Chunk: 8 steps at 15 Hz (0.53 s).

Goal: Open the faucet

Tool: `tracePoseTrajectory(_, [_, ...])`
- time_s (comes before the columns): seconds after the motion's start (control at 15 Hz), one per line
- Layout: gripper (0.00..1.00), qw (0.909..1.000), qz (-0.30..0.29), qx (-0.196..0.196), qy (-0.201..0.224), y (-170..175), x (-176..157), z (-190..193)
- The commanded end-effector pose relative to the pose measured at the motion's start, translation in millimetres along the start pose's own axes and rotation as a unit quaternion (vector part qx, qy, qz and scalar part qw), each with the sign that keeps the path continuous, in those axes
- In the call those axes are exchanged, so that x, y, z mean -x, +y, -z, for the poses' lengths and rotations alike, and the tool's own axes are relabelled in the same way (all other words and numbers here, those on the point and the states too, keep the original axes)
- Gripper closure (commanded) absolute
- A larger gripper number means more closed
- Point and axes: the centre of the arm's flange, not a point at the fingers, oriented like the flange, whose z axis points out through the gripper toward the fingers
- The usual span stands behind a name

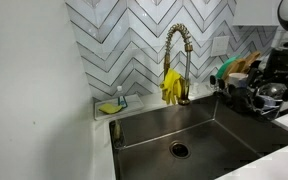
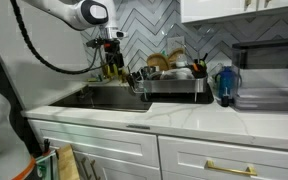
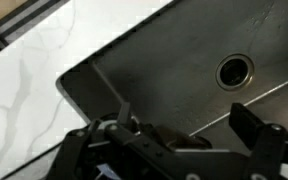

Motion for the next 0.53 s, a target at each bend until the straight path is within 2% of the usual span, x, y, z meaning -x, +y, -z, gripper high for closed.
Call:
tracePoseTrajectory(0.0, [0.0, 0.9948, 0.094, 0.015, 0.037, -29.5, -62.8, 26.1])
tracePoseTrajectory(0.27, [0.0, 0.9773, 0.193, -0.016, 0.085, -78.1, -115.7, 34.6])
tracePoseTrajectory(0.47, [0.0, 0.956, 0.268, -0.041, 0.113, -117.2, -143.5, 27.1])
